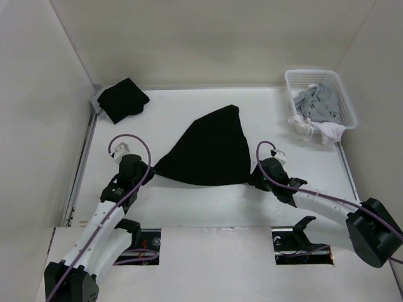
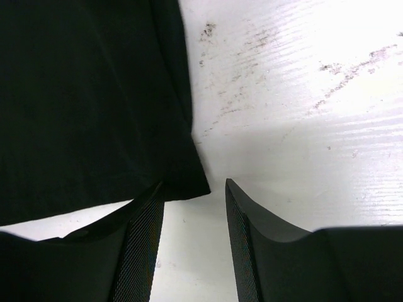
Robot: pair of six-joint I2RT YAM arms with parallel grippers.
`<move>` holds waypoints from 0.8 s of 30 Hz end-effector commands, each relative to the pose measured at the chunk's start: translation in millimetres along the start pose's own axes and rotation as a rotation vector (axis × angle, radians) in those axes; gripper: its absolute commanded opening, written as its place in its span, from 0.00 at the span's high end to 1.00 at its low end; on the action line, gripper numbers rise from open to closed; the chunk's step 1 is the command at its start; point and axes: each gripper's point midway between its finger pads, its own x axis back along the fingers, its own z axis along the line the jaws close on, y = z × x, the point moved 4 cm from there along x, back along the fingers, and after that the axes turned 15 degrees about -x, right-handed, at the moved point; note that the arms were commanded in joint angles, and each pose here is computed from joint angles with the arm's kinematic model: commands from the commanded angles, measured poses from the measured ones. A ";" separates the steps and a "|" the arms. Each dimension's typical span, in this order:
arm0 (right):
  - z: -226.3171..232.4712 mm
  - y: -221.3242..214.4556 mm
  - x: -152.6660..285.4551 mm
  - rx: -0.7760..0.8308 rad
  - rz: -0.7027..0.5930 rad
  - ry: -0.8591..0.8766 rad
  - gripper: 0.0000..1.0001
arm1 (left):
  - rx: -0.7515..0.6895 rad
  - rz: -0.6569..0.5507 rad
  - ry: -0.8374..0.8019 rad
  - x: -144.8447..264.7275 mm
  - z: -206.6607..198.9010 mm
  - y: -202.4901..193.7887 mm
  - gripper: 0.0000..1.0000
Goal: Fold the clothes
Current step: Flatten the tank top out
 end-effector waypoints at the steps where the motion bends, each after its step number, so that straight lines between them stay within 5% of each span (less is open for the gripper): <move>1: 9.6 6.3 -0.1 -0.044 -0.032 0.003 0.54 | 0.005 -0.059 -0.052 -1.9 -2.4 15.7 1.00; 6: 14.9 -0.5 -4.1 -0.104 -0.006 0.028 0.63 | 0.064 -0.107 -0.016 -4.1 9.0 25.2 1.00; 24: 11.9 -34.8 -6.1 -0.268 0.137 0.130 0.66 | 0.091 -0.055 -0.057 -15.7 3.0 11.6 1.00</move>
